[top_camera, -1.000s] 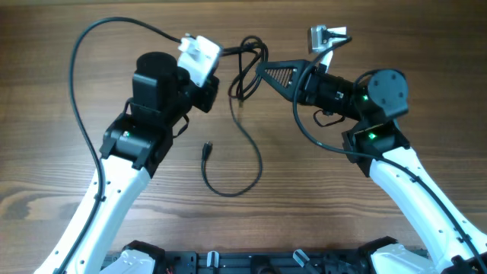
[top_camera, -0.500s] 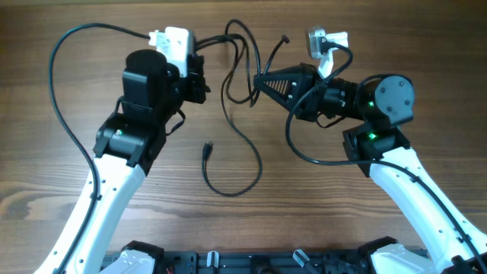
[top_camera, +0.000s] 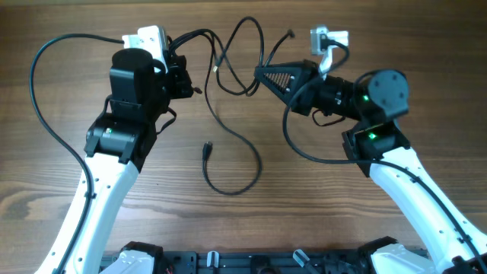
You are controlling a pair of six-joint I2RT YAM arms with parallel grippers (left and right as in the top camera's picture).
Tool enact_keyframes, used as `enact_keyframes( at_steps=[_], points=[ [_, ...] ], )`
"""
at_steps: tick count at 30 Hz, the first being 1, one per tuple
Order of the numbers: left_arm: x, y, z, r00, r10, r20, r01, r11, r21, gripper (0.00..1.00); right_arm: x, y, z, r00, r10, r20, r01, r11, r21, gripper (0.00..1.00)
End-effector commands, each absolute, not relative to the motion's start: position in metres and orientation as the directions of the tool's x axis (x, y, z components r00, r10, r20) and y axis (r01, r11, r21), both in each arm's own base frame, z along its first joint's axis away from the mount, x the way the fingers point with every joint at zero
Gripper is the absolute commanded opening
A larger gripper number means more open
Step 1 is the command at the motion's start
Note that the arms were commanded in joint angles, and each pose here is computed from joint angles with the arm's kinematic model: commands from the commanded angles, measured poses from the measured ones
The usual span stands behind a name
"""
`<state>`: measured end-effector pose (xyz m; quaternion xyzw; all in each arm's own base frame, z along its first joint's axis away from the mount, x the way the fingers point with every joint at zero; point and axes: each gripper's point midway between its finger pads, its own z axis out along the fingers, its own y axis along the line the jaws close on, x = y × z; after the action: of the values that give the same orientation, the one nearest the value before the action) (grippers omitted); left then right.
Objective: Untangle cables
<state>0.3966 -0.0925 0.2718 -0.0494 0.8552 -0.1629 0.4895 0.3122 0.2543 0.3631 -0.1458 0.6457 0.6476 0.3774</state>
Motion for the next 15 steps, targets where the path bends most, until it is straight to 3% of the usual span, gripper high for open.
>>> enact_keyframes(
  at_steps=[1,2,5,7,9,15],
  points=[
    [0.398,-0.086,0.284,-0.478,-0.273,-0.835,0.053,0.940,-0.337,0.04,0.342,0.244,0.323,-0.763,0.391,-0.515,-0.446,0.258,0.857,0.07],
    [0.398,-0.086,0.284,-0.477,-0.273,-0.835,0.053,0.940,-0.337,0.04,0.347,0.241,0.306,-0.794,0.412,-0.447,-0.351,0.289,0.890,0.11],
    [0.399,-0.086,0.286,-0.470,-0.269,-0.841,0.059,0.941,-0.334,0.04,0.348,0.232,0.265,-0.843,0.441,-0.309,-0.145,0.366,0.919,0.65],
    [0.399,-0.086,0.289,-0.461,-0.265,-0.847,0.065,0.942,-0.330,0.04,0.344,0.231,0.254,-0.857,0.436,-0.275,-0.099,0.383,0.918,0.88],
    [0.400,-0.087,0.293,-0.447,-0.268,-0.853,0.071,0.941,-0.332,0.04,0.342,0.230,0.248,-0.864,0.433,-0.258,-0.076,0.393,0.916,0.99],
    [0.393,-0.107,0.309,-0.422,-0.173,-0.890,0.234,0.928,-0.291,0.04,0.343,0.230,0.250,-0.858,0.420,-0.295,-0.114,0.405,0.907,1.00]
  ],
)
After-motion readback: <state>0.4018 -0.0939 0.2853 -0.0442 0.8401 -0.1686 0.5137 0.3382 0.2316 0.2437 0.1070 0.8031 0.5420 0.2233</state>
